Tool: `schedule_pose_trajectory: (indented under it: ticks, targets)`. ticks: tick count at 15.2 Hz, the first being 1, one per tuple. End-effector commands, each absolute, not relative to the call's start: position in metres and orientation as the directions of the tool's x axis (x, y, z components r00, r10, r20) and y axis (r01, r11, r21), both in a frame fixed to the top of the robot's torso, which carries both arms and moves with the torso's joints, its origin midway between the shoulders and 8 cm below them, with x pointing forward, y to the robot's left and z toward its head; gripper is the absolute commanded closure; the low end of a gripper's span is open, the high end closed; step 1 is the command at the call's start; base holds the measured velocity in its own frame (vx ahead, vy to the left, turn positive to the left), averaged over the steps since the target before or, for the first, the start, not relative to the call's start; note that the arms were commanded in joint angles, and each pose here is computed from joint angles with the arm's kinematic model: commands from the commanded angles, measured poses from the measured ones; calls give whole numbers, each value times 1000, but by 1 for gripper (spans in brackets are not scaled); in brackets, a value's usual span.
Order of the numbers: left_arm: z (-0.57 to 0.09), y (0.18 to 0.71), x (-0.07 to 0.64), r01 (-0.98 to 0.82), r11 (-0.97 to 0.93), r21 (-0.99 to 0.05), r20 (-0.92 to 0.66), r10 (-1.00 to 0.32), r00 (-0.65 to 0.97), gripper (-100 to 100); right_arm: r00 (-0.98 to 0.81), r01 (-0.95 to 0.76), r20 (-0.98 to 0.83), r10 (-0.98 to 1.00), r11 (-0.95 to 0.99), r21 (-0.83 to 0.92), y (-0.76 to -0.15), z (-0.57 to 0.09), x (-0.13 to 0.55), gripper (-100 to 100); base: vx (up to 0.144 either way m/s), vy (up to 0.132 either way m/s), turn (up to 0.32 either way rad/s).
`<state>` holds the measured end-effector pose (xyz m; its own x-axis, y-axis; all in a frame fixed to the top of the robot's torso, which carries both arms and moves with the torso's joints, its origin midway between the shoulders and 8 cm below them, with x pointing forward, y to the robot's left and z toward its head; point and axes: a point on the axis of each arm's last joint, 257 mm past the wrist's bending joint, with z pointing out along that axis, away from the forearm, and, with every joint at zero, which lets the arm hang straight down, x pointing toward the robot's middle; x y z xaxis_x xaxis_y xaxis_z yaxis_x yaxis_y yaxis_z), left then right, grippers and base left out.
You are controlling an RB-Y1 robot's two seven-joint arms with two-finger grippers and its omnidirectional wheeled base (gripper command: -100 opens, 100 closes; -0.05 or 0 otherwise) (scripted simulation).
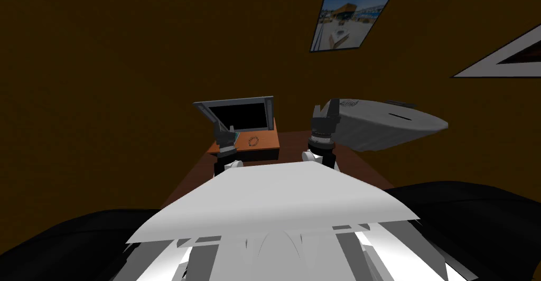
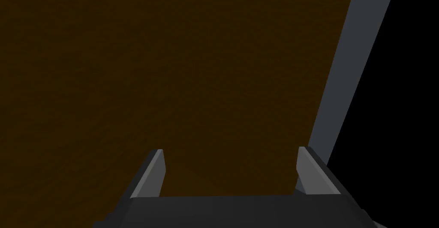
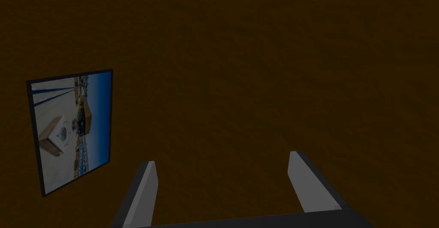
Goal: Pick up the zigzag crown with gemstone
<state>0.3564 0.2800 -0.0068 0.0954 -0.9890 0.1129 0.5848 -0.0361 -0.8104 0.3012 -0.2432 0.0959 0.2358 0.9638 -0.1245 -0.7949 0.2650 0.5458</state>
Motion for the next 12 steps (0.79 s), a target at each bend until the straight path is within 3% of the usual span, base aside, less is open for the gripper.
schedule_pose_trajectory:
  ticks: [1, 12]
  targets:
    - [-12, 278, 360, 567, -25, -824, 87, -993, 84, -100, 236, -795, -125, 964, 265, 546, -243, 96, 301, 0, 0, 4, -37]
    - [-97, 299, 406, 310, 50, -949, -31, -997, 65, -100, 236, -795, -125, 964, 265, 546, -243, 96, 301, 0, 3, 40, -146]
